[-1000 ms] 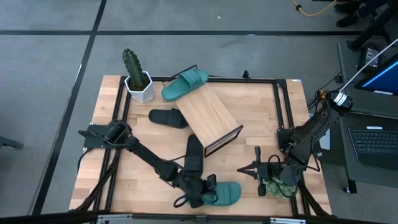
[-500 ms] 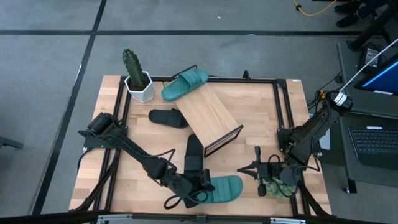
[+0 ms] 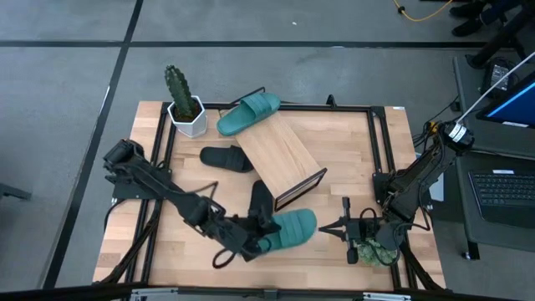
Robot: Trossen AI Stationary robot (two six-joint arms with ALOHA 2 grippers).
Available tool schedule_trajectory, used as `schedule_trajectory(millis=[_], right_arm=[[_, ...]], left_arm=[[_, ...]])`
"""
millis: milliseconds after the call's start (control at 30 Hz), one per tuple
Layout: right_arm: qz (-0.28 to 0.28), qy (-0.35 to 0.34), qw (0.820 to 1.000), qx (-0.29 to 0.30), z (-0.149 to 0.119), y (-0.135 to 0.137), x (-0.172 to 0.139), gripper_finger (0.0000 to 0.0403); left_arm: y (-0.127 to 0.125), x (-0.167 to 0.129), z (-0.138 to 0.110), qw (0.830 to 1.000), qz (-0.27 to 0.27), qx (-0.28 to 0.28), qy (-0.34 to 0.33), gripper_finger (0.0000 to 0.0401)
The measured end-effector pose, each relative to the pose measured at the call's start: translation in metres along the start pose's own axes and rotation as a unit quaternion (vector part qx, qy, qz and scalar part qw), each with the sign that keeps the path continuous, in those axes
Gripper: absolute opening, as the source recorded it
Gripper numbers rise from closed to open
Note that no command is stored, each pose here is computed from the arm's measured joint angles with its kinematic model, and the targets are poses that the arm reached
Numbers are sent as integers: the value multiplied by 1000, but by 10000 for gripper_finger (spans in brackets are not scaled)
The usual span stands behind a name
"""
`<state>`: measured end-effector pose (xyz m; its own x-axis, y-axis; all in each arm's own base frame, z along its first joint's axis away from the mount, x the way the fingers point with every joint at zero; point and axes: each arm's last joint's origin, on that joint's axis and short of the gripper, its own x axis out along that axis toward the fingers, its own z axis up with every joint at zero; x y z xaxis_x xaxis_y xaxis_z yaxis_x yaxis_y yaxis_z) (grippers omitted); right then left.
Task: Pick and place slides into the shelf
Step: Put the green slipper onto the shelf
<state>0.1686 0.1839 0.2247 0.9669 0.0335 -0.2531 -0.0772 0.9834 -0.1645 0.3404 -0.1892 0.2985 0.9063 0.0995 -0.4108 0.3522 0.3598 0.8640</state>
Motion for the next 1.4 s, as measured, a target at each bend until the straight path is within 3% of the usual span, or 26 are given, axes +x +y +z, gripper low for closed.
schedule_trajectory(millis=[300,467,600,833,1067,1400], right_arm=[[0,6,1000,-8,-2,0,0,3],[-1,12,1000,-14,-3,0,0,3],[-2,13,1000,-18,-3,-1,0,3],[-4,24,998,-66,-6,-1,0,3],[-10,34,997,-75,-8,-4,2,3],[-19,47,998,-25,-11,-6,3,3]], left_arm=[[47,-21,-37,999,24,-38,27,0],[68,-21,-65,998,29,-8,58,0],[85,-19,-87,998,27,-16,51,0],[105,-5,-134,998,6,-38,57,0],[121,1,-178,996,5,-49,78,0],[129,2,-202,996,-1,-52,77,0]])
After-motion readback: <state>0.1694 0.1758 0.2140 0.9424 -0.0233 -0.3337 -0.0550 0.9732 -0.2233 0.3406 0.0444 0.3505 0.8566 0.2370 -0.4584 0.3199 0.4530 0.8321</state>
